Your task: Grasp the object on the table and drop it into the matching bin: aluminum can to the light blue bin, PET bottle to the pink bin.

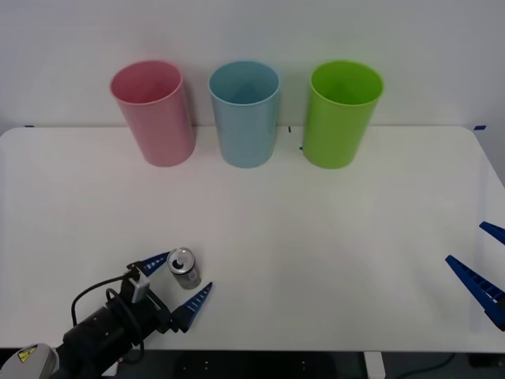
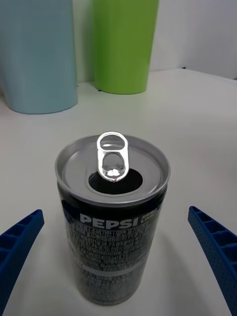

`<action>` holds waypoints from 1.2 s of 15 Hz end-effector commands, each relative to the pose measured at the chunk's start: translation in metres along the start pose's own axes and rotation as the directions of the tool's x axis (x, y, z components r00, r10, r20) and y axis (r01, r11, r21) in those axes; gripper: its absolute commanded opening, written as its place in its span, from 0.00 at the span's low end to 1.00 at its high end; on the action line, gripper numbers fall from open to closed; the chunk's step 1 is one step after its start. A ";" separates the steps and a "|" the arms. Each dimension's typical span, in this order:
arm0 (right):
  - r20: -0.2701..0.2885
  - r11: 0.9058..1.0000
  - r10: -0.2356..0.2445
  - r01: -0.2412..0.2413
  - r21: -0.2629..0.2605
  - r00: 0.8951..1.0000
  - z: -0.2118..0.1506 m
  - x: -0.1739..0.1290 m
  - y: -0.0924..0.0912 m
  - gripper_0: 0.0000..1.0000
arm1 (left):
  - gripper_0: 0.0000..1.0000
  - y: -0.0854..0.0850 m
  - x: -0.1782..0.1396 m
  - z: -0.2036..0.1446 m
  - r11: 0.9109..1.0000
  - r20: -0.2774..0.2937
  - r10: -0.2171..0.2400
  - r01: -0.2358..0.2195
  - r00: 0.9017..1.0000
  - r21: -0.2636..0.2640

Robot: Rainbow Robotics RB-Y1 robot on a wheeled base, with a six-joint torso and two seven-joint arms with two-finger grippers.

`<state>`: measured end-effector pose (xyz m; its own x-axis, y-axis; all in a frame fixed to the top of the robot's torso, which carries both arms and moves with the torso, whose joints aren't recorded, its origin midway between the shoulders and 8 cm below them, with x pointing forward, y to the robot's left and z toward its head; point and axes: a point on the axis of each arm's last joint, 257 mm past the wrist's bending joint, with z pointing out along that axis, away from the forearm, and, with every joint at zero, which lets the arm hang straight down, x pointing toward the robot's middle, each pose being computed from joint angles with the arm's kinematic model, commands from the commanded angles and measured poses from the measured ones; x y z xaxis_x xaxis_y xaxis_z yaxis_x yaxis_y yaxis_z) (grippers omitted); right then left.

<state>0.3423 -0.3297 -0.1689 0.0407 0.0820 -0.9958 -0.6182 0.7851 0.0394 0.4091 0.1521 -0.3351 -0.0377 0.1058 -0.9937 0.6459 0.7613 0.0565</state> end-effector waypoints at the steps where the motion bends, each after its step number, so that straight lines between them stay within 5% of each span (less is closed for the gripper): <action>1: 0.000 1.000 0.000 0.000 0.000 1.000 0.000 0.000 0.000 1.00 | 1.00 -0.001 -0.001 0.007 1.000 -0.003 0.002 -0.002 1.000 -0.006; 6: 0.000 1.000 0.000 0.000 0.000 1.000 0.000 0.000 0.000 1.00 | 1.00 -0.002 0.000 0.011 1.000 -0.008 0.003 -0.003 1.000 -0.008; 7: 0.000 1.000 0.000 0.000 0.000 1.000 0.000 0.000 0.000 1.00 | 0.89 -0.001 0.000 0.011 1.000 -0.008 0.005 -0.005 1.000 -0.010; 8: 0.000 1.000 0.000 0.000 0.000 1.000 0.000 0.000 0.000 1.00 | 0.39 -0.001 -0.001 0.012 1.000 -0.005 0.003 -0.003 1.000 -0.009; 9: 0.000 1.000 0.000 0.000 0.000 1.000 0.000 0.000 0.000 1.00 | 0.05 0.000 -0.001 0.011 1.000 -0.003 -0.005 0.005 1.000 -0.014; 18: 0.000 1.000 0.000 0.000 0.000 1.000 0.000 0.000 0.000 1.00 | 0.00 0.006 -0.001 0.008 1.000 -0.003 -0.003 0.003 1.000 -0.030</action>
<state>0.3423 -0.3297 -0.1689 0.0406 0.0822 -0.9958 -0.6182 0.7850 0.0396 0.4191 0.1499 -0.3342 -0.0422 0.1045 -0.9936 0.6246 0.7790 0.0553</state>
